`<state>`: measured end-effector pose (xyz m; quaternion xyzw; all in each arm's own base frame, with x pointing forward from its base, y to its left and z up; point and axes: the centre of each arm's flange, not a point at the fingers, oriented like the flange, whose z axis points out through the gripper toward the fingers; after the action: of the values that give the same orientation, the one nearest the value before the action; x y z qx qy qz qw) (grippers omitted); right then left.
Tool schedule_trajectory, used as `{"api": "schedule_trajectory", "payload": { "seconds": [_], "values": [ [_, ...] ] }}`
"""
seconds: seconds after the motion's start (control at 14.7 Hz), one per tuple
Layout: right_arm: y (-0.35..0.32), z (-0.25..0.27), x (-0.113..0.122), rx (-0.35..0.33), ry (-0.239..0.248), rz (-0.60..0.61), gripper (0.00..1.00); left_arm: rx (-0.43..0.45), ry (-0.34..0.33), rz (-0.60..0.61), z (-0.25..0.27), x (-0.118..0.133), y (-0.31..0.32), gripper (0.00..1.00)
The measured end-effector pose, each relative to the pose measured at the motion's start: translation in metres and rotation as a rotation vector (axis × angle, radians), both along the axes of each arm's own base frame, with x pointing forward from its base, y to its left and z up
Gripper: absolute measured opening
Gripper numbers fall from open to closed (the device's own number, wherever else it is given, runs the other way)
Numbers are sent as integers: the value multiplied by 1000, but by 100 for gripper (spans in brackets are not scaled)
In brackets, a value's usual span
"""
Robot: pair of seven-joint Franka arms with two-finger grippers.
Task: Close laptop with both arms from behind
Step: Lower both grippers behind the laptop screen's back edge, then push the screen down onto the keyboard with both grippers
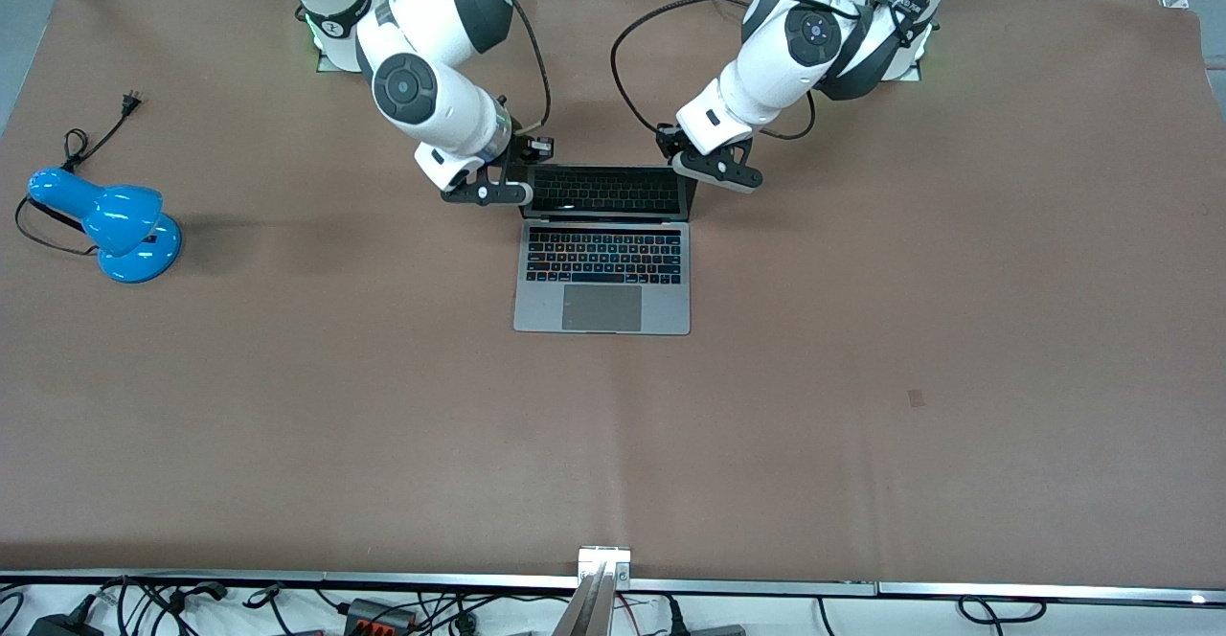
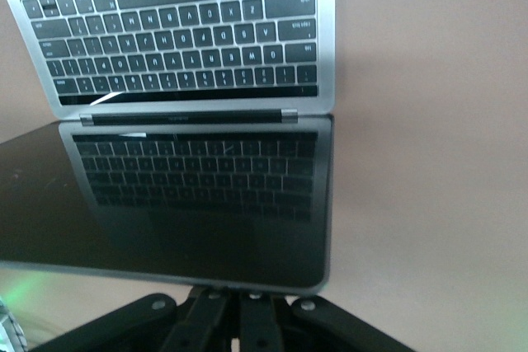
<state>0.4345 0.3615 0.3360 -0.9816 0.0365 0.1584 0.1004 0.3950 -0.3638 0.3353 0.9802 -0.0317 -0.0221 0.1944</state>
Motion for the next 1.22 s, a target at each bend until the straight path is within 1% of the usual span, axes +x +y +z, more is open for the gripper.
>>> {"api": "schedule_trajectory", "payload": {
  "seconds": [0.14,0.41,0.68,1.16,1.22],
  "values": [
    [2,-8,11,3,4,-5,1,-20,-30,23,-2,6,1,1],
    [-1,-16,32,-3,-12,-12,1,-60,-74,38,-12,19,0,1],
    [-4,-26,53,-13,-24,-14,1,-94,-84,44,-14,42,1,1],
    [-4,-57,83,-16,-18,-31,1,-123,-112,21,-27,89,21,1],
    [-4,-62,87,-15,-23,-35,1,-128,-111,22,-31,95,23,1]
  ]
}}
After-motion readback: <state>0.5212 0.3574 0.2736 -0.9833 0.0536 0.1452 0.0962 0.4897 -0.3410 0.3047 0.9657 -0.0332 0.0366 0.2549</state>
